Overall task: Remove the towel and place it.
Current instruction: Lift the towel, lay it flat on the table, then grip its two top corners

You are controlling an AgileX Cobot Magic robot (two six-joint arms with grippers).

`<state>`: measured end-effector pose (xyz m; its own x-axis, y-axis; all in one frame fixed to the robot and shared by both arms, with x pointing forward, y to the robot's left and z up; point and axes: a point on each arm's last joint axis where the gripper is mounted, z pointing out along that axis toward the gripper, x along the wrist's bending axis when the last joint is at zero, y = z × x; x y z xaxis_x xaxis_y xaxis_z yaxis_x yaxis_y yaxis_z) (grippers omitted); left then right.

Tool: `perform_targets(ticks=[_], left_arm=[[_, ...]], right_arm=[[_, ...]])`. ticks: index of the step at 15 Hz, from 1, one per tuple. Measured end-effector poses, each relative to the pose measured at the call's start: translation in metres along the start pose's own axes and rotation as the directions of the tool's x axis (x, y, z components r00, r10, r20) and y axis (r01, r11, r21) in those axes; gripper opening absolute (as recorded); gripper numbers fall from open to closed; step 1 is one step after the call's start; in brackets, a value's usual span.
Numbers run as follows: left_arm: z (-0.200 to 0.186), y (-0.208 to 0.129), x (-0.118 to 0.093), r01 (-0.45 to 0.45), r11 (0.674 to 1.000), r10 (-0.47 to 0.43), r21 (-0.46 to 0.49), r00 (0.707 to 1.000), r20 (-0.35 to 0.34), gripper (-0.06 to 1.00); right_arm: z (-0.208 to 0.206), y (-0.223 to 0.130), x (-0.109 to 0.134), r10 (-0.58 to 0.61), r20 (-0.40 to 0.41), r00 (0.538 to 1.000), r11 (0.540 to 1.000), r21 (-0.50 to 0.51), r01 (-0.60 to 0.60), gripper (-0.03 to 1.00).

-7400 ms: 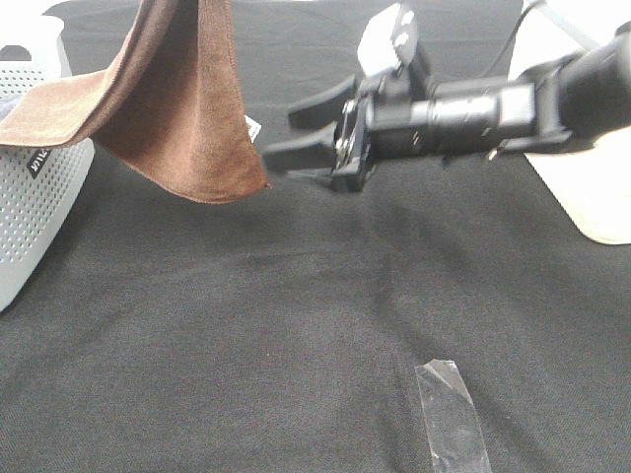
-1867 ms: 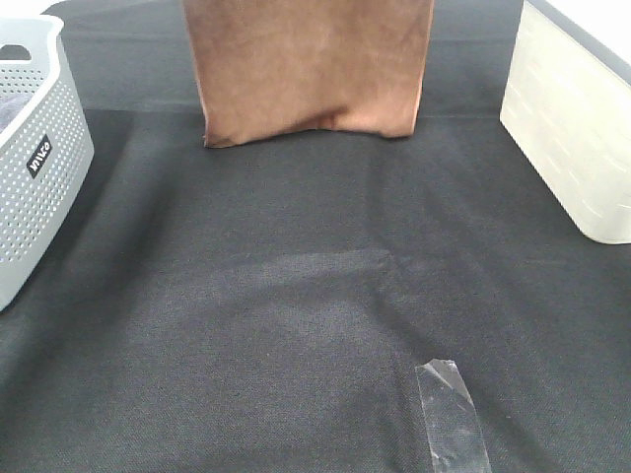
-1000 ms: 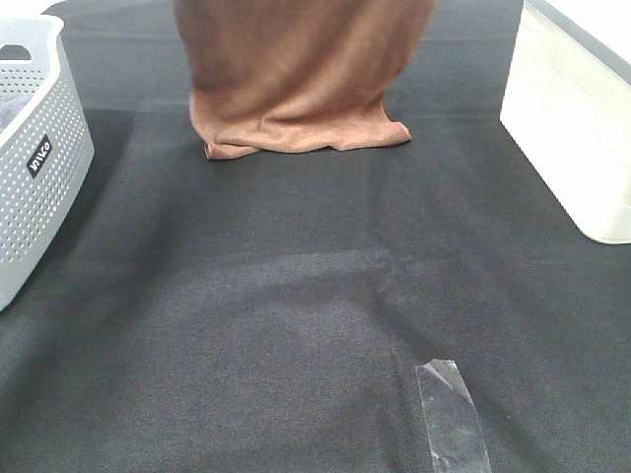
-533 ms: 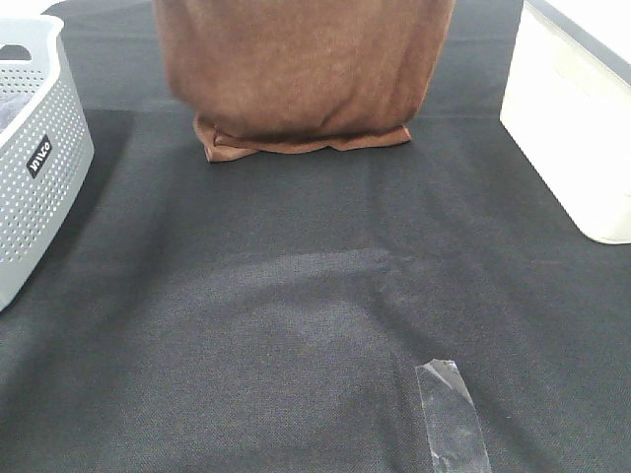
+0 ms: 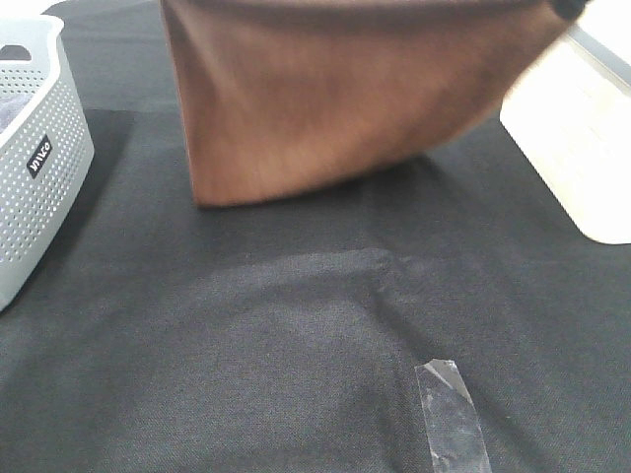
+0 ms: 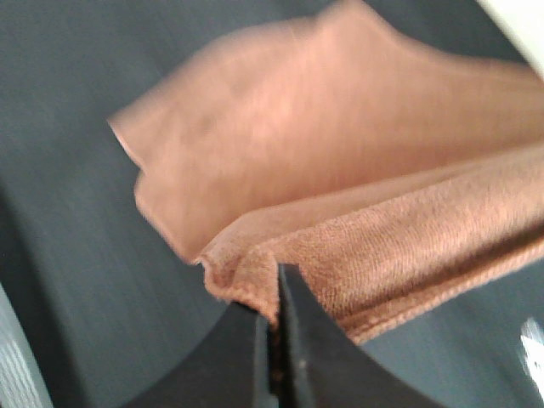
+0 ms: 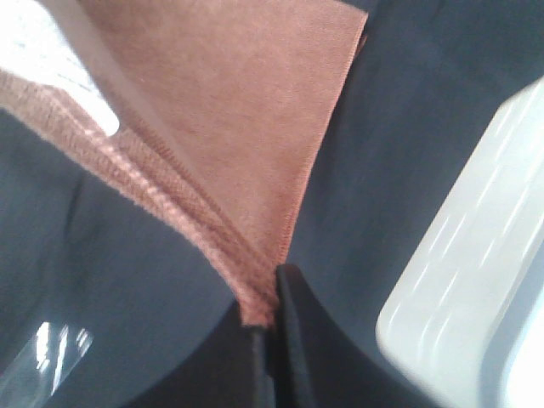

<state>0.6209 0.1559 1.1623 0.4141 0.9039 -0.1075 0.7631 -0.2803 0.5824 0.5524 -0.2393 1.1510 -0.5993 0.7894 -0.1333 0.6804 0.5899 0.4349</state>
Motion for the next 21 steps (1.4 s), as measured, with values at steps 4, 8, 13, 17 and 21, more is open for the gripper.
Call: perform_targets(ticks=[4,8,13,17,21], left_arm=[[-0.009,-0.066,-0.029,0.040,0.999,-0.040,0.013,0.999,0.024,0.00],[-0.015,-0.122,-0.038,0.120,0.993,-0.120,0.018,0.992,0.042,0.00],[-0.029,-0.207,-0.046,0.222,0.974,-0.225,0.049,0.970,0.087,0.00],[-0.039,-0.258,-0.044,0.282,0.954,-0.292,0.102,0.950,0.107,0.00],[-0.035,-0.291,-0.043,0.299,0.935,-0.321,0.188,0.942,0.100,0.00]], right_arm=[[-0.033,-0.048,0.035,0.018,-0.037,0.999,0.999,-0.036,-0.019,0.00],[-0.039,-0.087,0.063,0.040,-0.096,0.995,0.998,-0.044,-0.044,0.00],[-0.046,-0.142,0.104,0.002,-0.188,0.982,0.996,-0.086,-0.018,0.00],[-0.033,-0.172,0.127,-0.102,-0.311,0.945,0.994,-0.068,0.085,0.00],[-0.019,-0.183,0.135,-0.075,-0.379,0.922,0.997,-0.032,0.068,0.00]])
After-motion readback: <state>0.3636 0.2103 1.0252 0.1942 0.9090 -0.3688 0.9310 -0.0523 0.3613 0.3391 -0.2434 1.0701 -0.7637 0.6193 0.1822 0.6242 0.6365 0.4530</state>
